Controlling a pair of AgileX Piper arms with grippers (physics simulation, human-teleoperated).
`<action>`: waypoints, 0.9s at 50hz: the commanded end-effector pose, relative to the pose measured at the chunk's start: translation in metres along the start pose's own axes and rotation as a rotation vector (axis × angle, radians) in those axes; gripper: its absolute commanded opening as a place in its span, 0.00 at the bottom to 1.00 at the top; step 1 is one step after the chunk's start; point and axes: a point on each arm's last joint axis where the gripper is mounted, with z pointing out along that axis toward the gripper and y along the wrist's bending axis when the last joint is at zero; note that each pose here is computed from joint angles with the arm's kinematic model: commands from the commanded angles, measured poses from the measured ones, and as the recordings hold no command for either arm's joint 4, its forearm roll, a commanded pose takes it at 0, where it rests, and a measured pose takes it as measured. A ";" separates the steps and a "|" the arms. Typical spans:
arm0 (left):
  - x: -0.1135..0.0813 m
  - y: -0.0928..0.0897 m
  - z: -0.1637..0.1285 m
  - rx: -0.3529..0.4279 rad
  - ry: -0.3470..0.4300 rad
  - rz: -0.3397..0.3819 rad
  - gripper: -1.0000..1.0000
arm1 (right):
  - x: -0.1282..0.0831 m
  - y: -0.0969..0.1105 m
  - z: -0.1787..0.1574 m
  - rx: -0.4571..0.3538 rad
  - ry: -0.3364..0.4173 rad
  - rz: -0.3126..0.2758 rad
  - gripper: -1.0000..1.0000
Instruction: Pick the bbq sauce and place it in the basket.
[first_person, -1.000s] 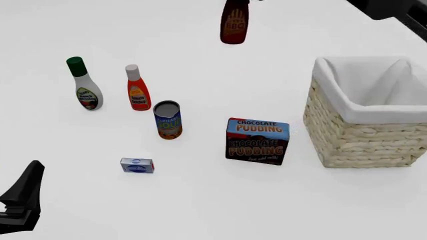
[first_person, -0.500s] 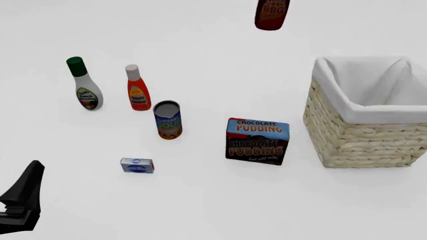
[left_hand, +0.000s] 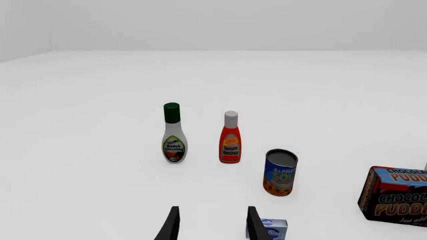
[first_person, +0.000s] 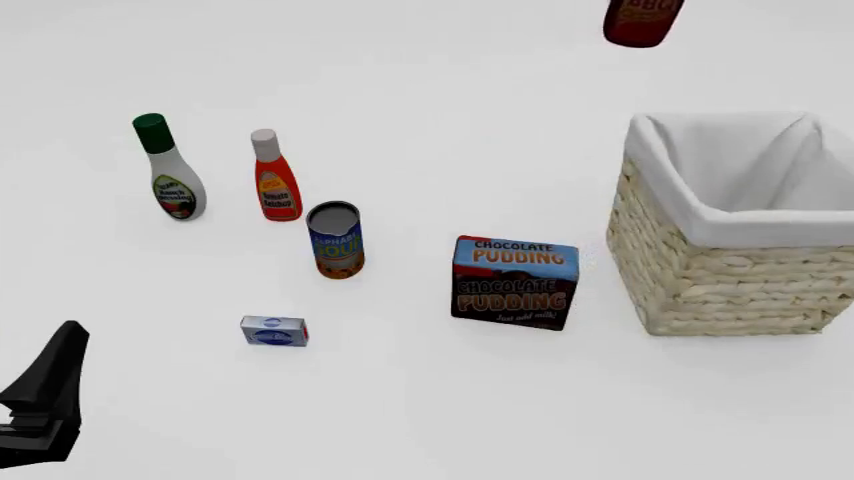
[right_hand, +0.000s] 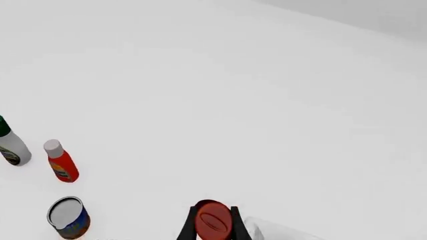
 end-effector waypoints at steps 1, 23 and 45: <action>0.000 0.000 0.000 0.000 0.000 0.000 1.00 | 0.003 -0.020 -0.031 0.076 -0.019 0.029 0.00; 0.000 0.000 0.000 0.000 0.000 0.000 1.00 | 0.021 -0.039 -0.056 0.164 -0.004 0.052 0.00; 0.000 0.000 0.000 0.000 0.000 0.000 1.00 | 0.051 -0.057 -0.067 0.259 0.043 0.082 0.00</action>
